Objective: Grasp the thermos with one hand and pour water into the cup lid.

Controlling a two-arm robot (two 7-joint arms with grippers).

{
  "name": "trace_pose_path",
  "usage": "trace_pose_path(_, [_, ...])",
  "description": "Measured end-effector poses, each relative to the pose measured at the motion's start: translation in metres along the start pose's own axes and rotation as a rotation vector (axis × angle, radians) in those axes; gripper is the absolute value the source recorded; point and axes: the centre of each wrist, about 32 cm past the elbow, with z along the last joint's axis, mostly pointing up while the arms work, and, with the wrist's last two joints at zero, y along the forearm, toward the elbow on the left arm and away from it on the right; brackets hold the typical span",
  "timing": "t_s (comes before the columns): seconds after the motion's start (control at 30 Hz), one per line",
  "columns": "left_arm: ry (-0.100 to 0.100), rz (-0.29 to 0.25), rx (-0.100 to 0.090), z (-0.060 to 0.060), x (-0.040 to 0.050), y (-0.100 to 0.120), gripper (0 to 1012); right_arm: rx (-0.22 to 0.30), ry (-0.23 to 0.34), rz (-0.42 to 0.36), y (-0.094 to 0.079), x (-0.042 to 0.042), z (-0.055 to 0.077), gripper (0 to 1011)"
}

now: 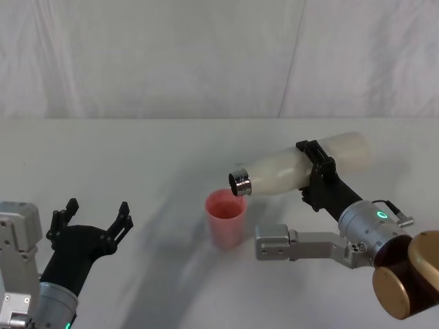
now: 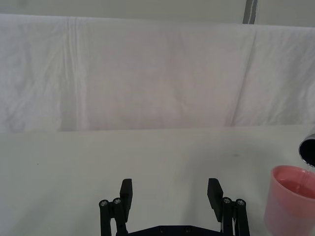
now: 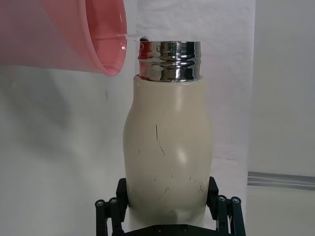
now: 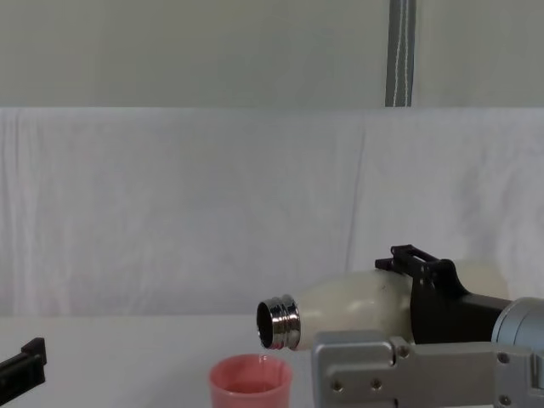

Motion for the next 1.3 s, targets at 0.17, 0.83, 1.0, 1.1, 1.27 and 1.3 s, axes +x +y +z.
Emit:
trace_pose_path(0.17, [0.000, 0.000, 0.000, 0.000, 0.0000, 0.000, 1001, -0.001, -0.005, -0.002, 0.000, 0.0007, -0.001, 960])
trace_pose_path(0.83, [0.000, 0.000, 0.000, 0.000, 0.0000, 0.000, 1001, 0.005, 0.004, -0.020, 0.003, 0.0091, -0.001, 960])
trace_pose_path(1.0, [0.000, 0.000, 0.000, 0.000, 0.0000, 0.000, 1001, 0.005, 0.003, -0.020, 0.003, 0.0097, -0.002, 960])
trace_pose_path(1.1, [0.000, 0.000, 0.000, 0.000, 0.0000, 0.000, 1001, 0.004, -0.001, -0.021, 0.003, 0.0102, -0.002, 960])
trace_pose_path(1.27, [0.000, 0.000, 0.000, 0.000, 0.0000, 0.000, 1001, 0.004, -0.005, -0.022, 0.002, 0.0111, -0.003, 960])
trace_pose_path(1.3, [0.000, 0.000, 0.000, 0.000, 0.0000, 0.000, 1001, 0.004, -0.005, -0.022, 0.002, 0.0112, -0.003, 960])
